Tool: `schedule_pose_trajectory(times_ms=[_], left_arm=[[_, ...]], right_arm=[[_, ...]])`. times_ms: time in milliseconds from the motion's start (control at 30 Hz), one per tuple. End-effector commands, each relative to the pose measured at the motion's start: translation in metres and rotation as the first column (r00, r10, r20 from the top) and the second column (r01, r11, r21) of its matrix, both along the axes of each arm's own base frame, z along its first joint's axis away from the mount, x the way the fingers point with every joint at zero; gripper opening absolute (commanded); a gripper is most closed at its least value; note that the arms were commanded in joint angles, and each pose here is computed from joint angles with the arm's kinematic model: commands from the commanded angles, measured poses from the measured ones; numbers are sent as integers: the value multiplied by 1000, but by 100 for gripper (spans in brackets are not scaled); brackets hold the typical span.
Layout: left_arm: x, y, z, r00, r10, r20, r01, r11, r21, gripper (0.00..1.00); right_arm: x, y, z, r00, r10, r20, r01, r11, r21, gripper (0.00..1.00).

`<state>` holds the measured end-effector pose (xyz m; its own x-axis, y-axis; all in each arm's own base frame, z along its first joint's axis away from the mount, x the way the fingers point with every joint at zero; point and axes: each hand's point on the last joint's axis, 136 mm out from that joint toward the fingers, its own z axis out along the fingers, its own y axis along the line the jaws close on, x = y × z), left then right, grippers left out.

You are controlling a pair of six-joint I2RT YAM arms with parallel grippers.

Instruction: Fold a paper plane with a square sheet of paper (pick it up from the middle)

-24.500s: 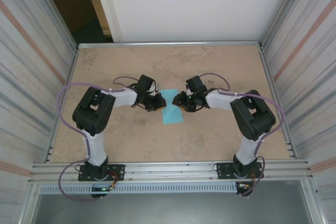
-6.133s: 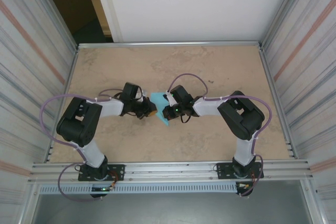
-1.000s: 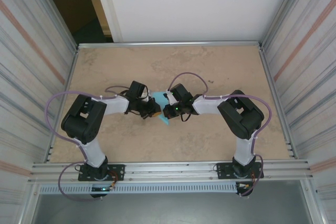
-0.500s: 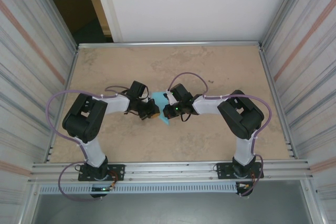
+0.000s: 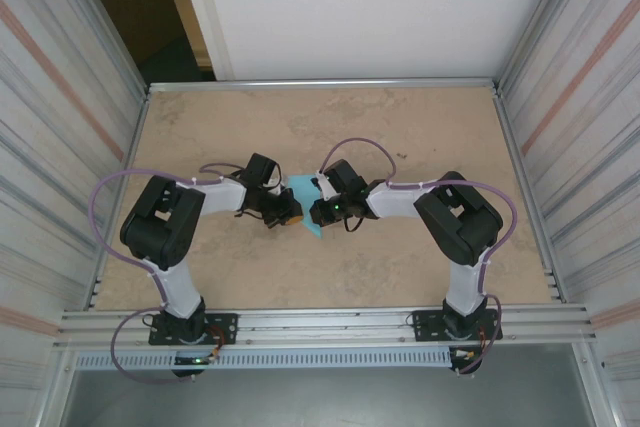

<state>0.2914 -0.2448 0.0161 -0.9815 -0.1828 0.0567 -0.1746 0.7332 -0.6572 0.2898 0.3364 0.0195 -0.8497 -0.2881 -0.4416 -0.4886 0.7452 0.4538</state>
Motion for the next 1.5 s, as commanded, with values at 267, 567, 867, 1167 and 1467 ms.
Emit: schedule_pose_trajectory(times_ms=[267,567,867,1167,1467], left_arm=[[-22,28,-48,994,45,-98,-32,990,136,5],[-19,30,-52,988,117,-102,-101,983,151,4],[-18,31,-56,984,143,-107,-125,979,162,4],[-22,32,-58,982,144,-118,-123,978,170,4],[-23,33,-60,981,145,-127,-122,977,177,4]], right_arm=[[22,-31,77,982,-185,37,181,979,89,57],[-18,-9,69,983,-83,-166,107,985,138,40],[-27,12,36,966,-43,-253,63,995,72,14],[-24,14,14,962,-50,-269,54,999,5,10],[-29,2,-8,957,-61,-284,42,996,-72,10]])
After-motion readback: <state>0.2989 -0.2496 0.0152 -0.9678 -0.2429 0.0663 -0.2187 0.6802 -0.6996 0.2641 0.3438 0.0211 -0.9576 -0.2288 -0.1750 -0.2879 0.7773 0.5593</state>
